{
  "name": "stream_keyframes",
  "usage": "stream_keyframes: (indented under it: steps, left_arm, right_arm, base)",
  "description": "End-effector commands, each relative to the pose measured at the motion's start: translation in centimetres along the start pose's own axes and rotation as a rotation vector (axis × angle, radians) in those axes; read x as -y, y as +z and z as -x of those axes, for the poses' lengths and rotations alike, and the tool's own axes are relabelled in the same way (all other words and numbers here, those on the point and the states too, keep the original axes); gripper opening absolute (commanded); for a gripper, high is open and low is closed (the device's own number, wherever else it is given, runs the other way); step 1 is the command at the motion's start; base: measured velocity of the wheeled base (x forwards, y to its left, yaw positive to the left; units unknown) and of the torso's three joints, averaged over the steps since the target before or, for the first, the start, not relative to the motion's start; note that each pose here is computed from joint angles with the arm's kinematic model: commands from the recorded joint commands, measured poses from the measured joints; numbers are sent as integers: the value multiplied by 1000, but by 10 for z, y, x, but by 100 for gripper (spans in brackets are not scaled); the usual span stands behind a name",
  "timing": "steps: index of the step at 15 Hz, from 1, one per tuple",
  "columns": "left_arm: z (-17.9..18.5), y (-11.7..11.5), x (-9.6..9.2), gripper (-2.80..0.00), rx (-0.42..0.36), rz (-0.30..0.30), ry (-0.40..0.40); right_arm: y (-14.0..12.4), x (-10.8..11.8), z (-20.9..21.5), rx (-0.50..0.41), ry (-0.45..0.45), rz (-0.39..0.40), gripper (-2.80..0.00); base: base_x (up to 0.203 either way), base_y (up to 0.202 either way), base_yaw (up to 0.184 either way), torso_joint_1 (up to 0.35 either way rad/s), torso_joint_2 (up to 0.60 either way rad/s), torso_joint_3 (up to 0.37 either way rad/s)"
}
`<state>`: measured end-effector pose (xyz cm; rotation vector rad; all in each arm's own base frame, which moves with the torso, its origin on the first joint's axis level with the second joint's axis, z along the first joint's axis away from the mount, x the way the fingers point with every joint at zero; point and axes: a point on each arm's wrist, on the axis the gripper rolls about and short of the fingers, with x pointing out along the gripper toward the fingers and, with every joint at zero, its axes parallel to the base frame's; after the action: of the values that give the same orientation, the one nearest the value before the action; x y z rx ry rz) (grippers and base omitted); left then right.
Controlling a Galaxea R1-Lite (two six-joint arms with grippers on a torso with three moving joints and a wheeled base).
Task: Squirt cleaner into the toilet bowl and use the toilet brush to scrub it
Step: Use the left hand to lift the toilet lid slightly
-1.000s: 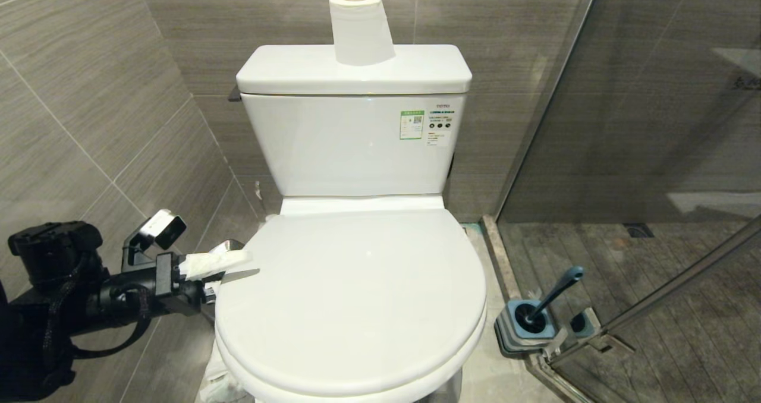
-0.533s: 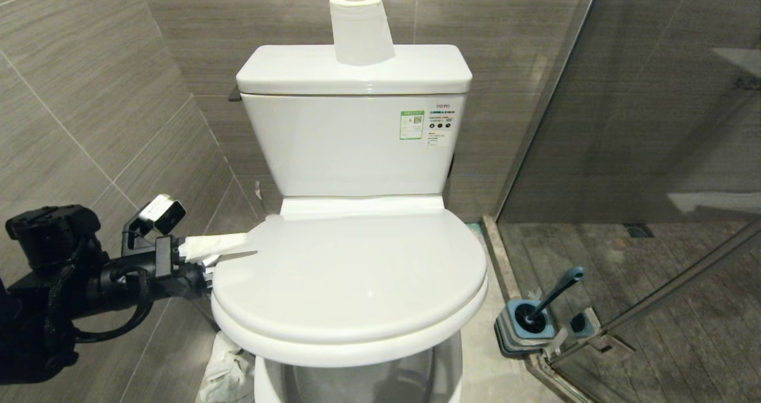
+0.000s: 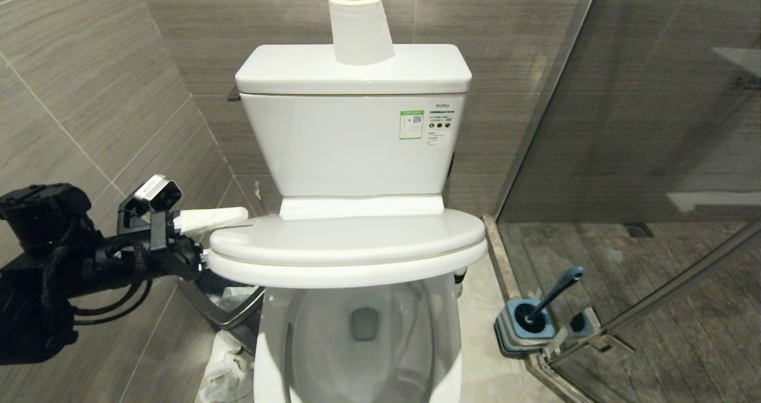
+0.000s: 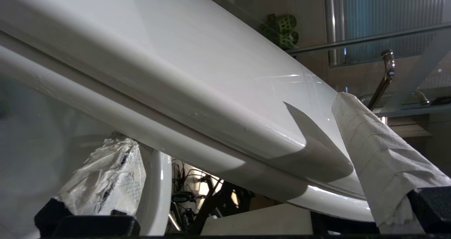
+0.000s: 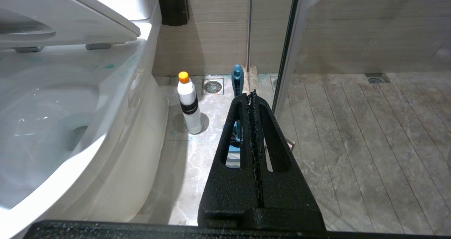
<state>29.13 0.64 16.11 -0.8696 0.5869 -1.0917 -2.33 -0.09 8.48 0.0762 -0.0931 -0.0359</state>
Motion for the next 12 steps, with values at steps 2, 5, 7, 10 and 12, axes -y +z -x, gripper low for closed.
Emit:
stream_keyframes:
  steps: [2, 5, 7, 10, 12]
  left_arm:
    - [0, 10, 14, 0, -1, 9, -20]
    - [-1, 27, 29, 0, 3, 115, -24]
    - [0, 28, 34, 0, -4, 156, -24]
    - [-5, 26, 37, 0, -25, 228, -36]
    - [-7, 26, 44, 0, -55, 285, -52]
  right_arm:
    - [-7, 0, -1, -24, -2, 0, -280]
    - [-7, 0, -1, -24, -2, 0, -280]
    - [-7, 0, -1, -24, -2, 0, -280]
    - [-7, 0, -1, -26, -2, 2, -280]
    - [-7, 0, -1, -24, -2, 0, -280]
  base:
    - [0, 0, 0, 0, 0, 0]
    - [0, 0, 0, 0, 0, 0]
    - [0, 0, 0, 0, 0, 0]
    - [0, 0, 0, 0, 0, 0]
    - [0, 0, 0, 0, 0, 0]
